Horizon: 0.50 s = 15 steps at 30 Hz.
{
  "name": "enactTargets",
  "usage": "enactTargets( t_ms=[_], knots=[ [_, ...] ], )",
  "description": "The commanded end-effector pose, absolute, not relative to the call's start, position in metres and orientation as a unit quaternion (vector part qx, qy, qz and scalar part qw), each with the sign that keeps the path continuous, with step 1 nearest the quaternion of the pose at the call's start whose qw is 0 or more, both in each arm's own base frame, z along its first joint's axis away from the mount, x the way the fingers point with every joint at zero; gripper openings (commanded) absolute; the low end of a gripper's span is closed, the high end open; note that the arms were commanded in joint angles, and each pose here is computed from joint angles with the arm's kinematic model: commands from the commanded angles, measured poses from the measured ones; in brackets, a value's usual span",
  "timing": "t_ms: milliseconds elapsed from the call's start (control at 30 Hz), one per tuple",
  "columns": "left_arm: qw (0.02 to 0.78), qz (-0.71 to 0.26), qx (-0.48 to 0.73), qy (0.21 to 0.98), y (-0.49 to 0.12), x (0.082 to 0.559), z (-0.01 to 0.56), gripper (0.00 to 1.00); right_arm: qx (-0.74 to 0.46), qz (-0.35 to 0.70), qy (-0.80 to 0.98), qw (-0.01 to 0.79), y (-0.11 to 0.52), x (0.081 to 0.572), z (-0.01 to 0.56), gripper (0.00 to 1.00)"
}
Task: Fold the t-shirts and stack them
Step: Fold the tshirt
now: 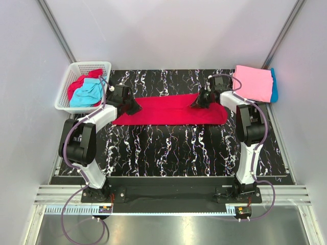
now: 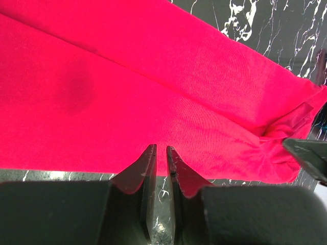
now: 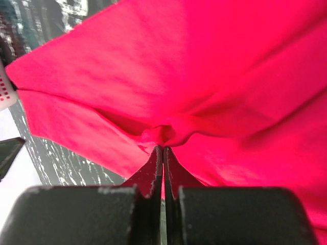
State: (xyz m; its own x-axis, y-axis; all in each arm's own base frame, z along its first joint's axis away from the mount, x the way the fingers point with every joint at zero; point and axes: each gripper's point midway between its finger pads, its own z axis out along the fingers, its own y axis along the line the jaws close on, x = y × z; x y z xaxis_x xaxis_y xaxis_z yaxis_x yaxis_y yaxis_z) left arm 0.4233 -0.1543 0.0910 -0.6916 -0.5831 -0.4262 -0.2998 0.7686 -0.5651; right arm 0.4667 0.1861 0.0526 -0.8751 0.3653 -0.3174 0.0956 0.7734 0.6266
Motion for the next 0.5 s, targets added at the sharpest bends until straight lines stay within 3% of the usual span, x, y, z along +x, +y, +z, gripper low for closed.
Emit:
enactTargets(
  t_ms=[0,100,233,300,333,467],
  knots=[
    [0.322,-0.24,-0.237,0.885,-0.158,0.433,0.101,0.17,0.084,0.317,0.908,0.261,0.196,0.486,0.088,0.0],
    [0.321,-0.239,-0.235,0.886,-0.158,0.432,0.1,0.17,0.065,0.323,0.905,0.268,0.202,0.502,0.09,0.0],
    [0.323,-0.237,-0.233,0.886,-0.158,0.433,0.099,0.17,0.025,0.347,0.892,0.29,0.215,0.533,0.098,0.08],
    [0.323,-0.236,-0.23,0.887,-0.158,0.435,0.098,0.17,0.0,0.369,0.888,0.272,0.225,0.536,0.086,0.19],
    [0.323,-0.237,-0.229,0.887,-0.159,0.436,0.098,0.17,-0.002,0.372,0.885,0.279,0.226,0.543,0.092,0.34],
    [0.33,-0.222,-0.232,0.888,-0.153,0.438,0.097,0.17,0.008,0.329,0.893,0.306,0.211,0.546,0.095,0.54]
  ],
)
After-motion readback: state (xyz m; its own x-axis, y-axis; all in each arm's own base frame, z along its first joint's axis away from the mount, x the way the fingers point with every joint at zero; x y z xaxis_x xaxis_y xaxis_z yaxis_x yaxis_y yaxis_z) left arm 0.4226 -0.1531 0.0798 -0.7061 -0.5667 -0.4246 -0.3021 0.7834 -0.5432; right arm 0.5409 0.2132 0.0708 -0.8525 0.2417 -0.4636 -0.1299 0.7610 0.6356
